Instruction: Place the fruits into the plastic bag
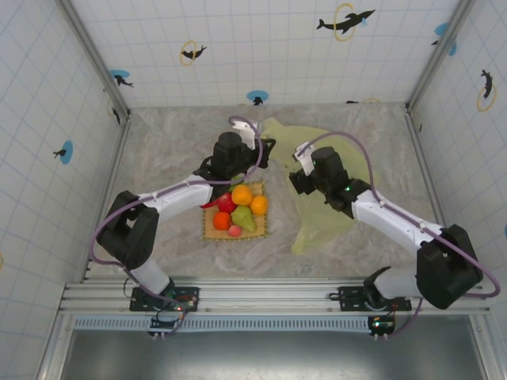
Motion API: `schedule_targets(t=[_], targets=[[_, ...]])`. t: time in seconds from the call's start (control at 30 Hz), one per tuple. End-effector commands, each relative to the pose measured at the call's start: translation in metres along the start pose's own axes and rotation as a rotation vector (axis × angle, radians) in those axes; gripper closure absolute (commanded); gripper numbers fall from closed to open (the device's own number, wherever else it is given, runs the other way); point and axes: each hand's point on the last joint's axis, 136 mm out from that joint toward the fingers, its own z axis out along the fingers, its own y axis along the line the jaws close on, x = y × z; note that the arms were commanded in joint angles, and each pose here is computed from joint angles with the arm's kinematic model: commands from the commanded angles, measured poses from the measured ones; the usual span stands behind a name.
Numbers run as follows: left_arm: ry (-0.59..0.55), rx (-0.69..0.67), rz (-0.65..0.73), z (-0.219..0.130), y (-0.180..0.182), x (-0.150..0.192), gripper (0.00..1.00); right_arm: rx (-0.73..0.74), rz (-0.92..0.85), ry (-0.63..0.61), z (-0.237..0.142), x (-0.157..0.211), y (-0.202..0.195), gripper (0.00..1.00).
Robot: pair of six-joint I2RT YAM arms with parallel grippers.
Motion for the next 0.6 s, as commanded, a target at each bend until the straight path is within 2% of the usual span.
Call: schedule_targets(t=[0.0,0.23,0.57], targets=[[-0.01,0.0,-0.033,-0.008,-0.005,-0.005,1.0,0.094,0.023,-0.108,-0.006,-0.012,-0.008,0.07],[-0.008,0.002,-0.035,-0.009,-0.006,-0.005,1.0,0.202,-0.02,-0.051,-0.005,0.024,-0.01,0.05],[-0.006,0.023,-0.06,-0.008,-0.01,-0.005,1.0,0.106,-0.004,-0.021,0.0,0.058,0.015,0.03]])
